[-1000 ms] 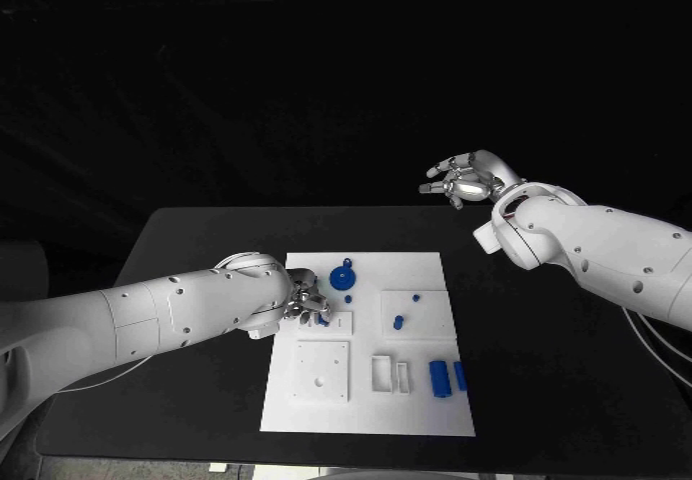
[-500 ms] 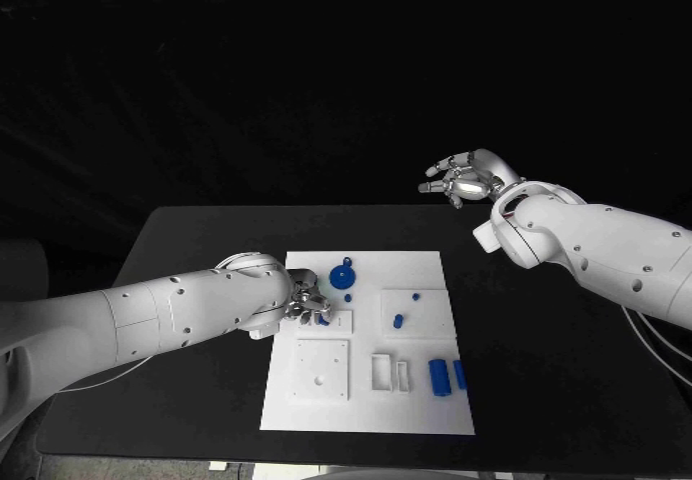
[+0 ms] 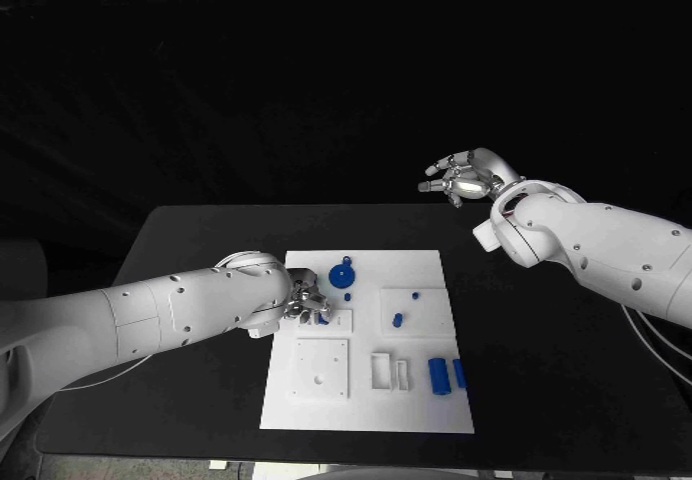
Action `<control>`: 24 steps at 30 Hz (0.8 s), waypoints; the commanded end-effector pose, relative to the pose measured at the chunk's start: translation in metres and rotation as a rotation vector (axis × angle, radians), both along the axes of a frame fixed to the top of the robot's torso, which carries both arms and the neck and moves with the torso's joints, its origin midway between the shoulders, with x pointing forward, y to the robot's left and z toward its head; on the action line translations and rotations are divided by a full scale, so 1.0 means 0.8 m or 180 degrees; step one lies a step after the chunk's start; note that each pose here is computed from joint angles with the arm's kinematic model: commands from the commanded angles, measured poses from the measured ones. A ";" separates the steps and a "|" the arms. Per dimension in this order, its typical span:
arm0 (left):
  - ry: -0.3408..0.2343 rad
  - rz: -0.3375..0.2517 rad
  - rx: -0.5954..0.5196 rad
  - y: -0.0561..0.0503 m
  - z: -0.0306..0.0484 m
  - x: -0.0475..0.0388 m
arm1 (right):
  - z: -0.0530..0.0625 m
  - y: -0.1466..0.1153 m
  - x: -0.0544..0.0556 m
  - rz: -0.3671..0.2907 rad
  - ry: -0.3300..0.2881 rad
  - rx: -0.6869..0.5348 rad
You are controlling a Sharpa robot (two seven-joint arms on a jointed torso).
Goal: Assemble the parts on the task board
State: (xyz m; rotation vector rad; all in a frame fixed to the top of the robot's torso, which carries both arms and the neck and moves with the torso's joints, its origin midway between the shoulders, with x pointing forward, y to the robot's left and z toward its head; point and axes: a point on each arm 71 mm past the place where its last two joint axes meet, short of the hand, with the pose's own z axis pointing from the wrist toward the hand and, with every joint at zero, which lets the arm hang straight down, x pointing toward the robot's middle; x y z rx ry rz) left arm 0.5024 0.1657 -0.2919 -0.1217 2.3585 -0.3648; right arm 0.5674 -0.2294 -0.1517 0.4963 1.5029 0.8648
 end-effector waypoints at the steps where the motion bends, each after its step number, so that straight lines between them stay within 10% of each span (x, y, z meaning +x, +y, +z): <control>1: 0.0094 -0.0103 0.0000 -0.006 -0.0028 -0.004 | -0.001 0.003 0.000 0.0055 0.0011 -0.0010; 24: 0.0087 -0.0122 -0.0019 -0.011 -0.0034 -0.003 | -0.006 0.005 -0.001 0.0073 0.0047 -0.0014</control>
